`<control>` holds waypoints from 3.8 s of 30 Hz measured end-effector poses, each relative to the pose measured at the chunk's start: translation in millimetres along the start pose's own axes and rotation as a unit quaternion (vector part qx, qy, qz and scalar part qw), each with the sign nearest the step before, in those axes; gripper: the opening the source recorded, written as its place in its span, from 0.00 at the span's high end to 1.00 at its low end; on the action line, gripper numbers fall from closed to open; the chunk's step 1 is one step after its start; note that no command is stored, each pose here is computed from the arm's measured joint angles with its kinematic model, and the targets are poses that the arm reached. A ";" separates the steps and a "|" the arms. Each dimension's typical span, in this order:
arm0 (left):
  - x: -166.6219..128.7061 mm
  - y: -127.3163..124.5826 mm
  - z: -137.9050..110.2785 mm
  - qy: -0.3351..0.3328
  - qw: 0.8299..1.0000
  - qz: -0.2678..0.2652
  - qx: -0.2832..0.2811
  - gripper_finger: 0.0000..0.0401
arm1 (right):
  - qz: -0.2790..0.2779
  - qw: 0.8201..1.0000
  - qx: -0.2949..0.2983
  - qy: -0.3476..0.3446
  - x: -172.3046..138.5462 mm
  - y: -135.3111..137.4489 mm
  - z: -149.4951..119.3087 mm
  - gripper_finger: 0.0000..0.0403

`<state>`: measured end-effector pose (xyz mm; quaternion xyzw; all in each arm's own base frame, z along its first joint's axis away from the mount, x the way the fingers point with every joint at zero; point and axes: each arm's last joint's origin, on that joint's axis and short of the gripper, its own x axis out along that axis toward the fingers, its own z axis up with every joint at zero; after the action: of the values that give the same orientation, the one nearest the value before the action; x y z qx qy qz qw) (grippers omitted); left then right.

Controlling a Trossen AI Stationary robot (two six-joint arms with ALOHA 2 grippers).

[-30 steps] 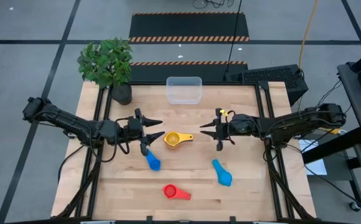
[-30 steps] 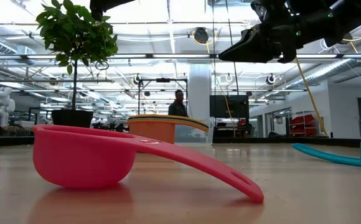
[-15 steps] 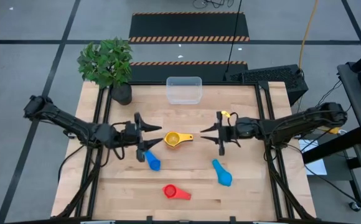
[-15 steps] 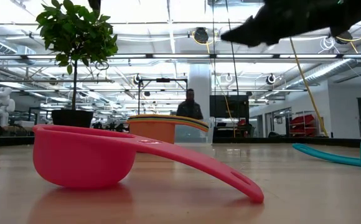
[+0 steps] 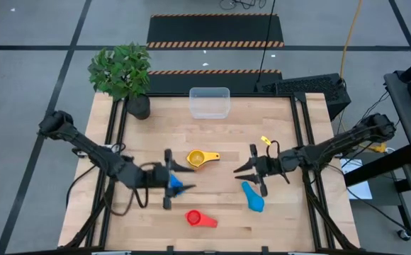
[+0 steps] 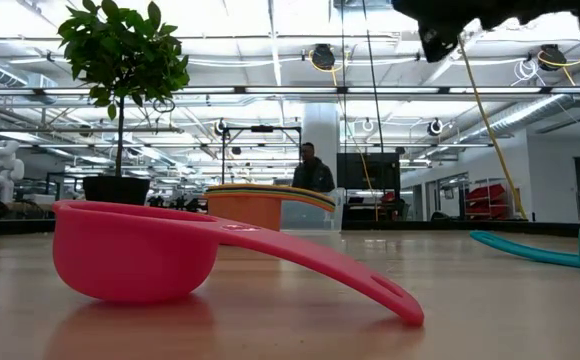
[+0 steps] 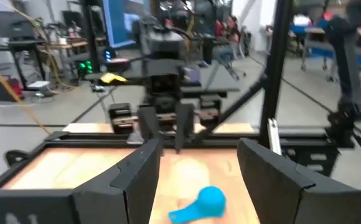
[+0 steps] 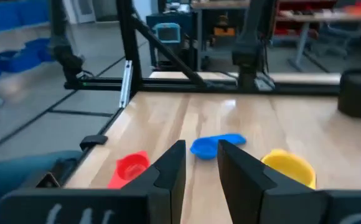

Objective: Nest measuring cups in basket
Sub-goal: Stack the light blue measuring cup on top of the yellow measuring cup

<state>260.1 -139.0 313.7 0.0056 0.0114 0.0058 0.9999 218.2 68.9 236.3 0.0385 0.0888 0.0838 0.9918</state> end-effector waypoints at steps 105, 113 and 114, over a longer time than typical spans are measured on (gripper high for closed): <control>60.0 2.8 -38.1 0.116 0.990 0.016 0.083 0.46 | 0.069 0.921 0.245 0.295 7.1 -52.1 -143.4 0.47; 60.4 2.9 -37.1 0.112 0.989 0.015 0.092 0.46 | 0.094 0.906 0.258 0.322 11.2 -51.8 -156.9 0.47; 60.4 2.9 -37.2 0.112 0.989 0.015 0.092 0.46 | 0.097 0.904 0.260 0.325 10.8 -51.6 -157.1 0.48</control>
<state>319.6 -135.0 275.2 0.0969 0.1238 0.0203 0.9874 208.2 29.6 75.6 0.2738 0.4202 0.1616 0.8499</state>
